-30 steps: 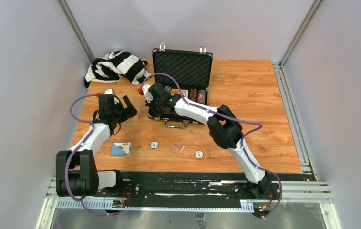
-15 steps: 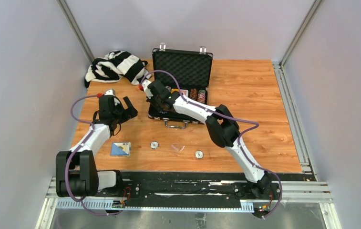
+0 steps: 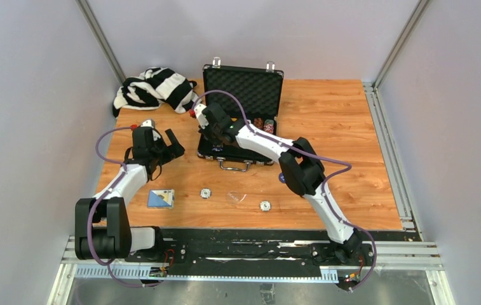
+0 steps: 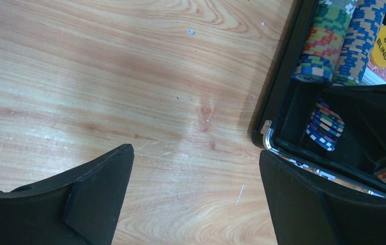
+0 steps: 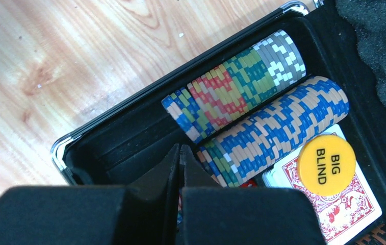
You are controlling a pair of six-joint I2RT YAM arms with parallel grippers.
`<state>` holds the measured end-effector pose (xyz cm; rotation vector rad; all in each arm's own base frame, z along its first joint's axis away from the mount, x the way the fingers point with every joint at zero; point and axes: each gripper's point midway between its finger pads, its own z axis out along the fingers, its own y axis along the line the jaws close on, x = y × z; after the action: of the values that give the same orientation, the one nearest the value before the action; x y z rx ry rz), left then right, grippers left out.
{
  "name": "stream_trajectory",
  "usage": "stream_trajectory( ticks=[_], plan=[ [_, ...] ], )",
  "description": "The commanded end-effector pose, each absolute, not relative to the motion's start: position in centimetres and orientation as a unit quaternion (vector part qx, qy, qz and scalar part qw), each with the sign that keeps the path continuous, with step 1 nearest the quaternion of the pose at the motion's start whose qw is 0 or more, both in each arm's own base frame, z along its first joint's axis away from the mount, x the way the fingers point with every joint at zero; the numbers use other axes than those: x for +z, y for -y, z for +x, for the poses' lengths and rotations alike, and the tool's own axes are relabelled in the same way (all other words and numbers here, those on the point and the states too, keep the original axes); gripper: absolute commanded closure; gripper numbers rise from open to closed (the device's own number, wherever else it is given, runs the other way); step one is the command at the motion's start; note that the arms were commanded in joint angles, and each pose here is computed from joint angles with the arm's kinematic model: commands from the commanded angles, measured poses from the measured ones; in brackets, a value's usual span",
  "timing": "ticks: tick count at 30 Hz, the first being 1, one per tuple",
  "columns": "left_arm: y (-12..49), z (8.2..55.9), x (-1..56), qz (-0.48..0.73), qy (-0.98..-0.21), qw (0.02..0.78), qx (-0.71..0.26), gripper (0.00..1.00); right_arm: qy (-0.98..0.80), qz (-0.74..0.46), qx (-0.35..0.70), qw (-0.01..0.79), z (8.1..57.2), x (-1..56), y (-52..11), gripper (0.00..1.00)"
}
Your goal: Pack up texas hold em set
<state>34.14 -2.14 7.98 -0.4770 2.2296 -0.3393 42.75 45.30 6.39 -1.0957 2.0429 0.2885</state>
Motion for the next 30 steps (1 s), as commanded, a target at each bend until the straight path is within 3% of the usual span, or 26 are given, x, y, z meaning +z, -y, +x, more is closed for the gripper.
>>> stream_trajectory(
  ticks=[1,11,17,18,21,24,26,30],
  plan=[
    [2.1,34.5,8.4,-0.183,-0.879,0.419,-0.14,0.02,-0.793,-0.419,0.149,0.416,42.2,10.4,-45.5,0.99],
    [2.3,34.4,8.1,-0.181,-0.879,0.416,-0.147,0.02,-0.792,-0.4,0.171,0.427,40.5,12.2,-44.4,0.99],
    [4.4,34.9,9.7,-0.13,-0.877,0.446,-0.123,0.02,-0.806,-0.32,0.073,0.492,39.4,15.0,-36.2,0.97],
    [5.2,35.0,10.4,-0.114,-0.874,0.458,-0.116,0.02,-0.808,-0.301,0.049,0.504,38.9,15.3,-34.0,0.94],
    [7.5,34.9,13.5,-0.071,-0.856,0.506,-0.081,0.02,-0.804,-0.251,0.013,0.539,36.8,17.4,-28.8,0.7],
    [10.2,34.4,16.6,-0.009,-0.834,0.549,-0.054,0.02,-0.817,-0.221,0.031,0.532,34.3,16.6,-26.2,0.29],
    [10.8,33.8,17.9,0.01,-0.821,0.571,-0.01,0.02,-0.842,-0.218,0.07,0.489,32.5,14.9,-25.4,0.23],
    [11.1,33.5,18.1,0.003,-0.813,0.582,-0.007,0.02,-0.858,-0.235,0.112,0.442,29.2,13.4,-24.8,0.22]
  ],
)
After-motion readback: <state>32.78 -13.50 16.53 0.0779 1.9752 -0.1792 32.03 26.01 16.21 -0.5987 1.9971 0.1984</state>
